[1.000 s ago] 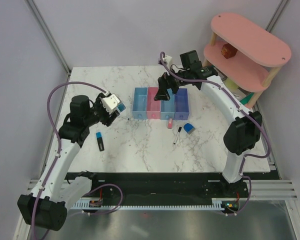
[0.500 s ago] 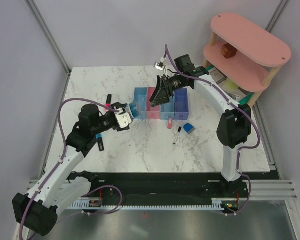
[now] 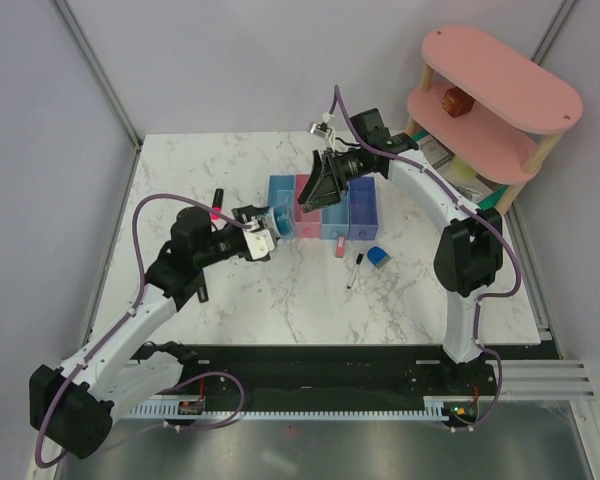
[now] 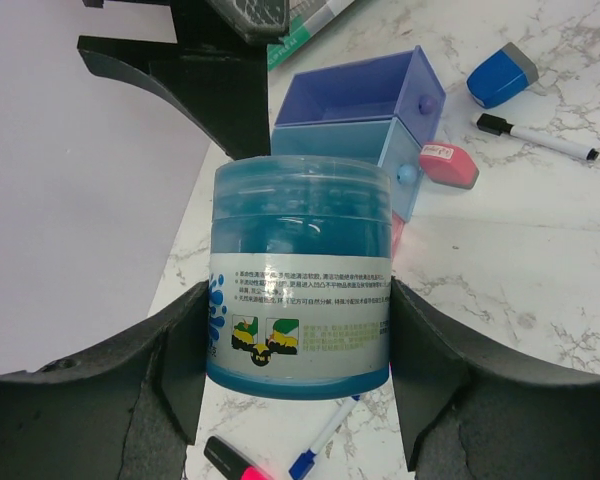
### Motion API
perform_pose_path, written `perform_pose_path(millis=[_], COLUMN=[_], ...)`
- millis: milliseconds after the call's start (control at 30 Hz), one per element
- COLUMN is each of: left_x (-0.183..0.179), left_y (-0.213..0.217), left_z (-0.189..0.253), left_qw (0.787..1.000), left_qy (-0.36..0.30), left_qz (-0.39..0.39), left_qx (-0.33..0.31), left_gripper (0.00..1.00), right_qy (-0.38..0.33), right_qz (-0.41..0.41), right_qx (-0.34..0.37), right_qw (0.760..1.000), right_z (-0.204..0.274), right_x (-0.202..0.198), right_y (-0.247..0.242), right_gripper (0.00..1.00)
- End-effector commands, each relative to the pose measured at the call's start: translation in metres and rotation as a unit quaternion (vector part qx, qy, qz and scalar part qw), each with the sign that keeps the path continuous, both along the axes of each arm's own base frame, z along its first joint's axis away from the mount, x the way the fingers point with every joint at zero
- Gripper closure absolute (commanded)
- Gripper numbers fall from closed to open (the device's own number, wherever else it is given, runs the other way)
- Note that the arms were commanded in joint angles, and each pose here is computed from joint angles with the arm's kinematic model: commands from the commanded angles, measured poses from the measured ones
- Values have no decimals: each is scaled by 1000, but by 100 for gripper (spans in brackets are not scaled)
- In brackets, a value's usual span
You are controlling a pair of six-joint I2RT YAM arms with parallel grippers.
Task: Sort the stationery into containers
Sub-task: Place the stationery in the storage box.
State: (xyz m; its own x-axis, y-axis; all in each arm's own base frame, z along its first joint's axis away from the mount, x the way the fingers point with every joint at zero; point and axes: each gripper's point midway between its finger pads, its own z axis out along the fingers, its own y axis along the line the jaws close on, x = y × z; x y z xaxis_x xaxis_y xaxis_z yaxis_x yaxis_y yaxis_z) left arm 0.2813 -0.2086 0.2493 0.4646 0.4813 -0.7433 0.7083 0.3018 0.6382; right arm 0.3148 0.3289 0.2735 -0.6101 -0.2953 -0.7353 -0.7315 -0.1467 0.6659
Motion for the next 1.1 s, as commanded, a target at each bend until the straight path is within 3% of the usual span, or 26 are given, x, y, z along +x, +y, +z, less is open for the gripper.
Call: perform_pose_path(millis=[0,900,1067], left_x=[7,29,29], left_y=[-7,-25,-26], left_z=[59,67,66], left_qw=[996,995,995], left_qy=[-81,-93,-93], left_qz=[1,4,3], left_qx=[-39,-41,-41], left_gripper=[98,98,98], right_qy=[-32,-25,-29], right_qz=[1,21,18], right_qx=[12,-10,-11], right_qw=[999,999,999], right_z=[8,-13,-12], right_x=[2,-13,-10], right_y=[2,25,27], right_gripper=[2,2,7])
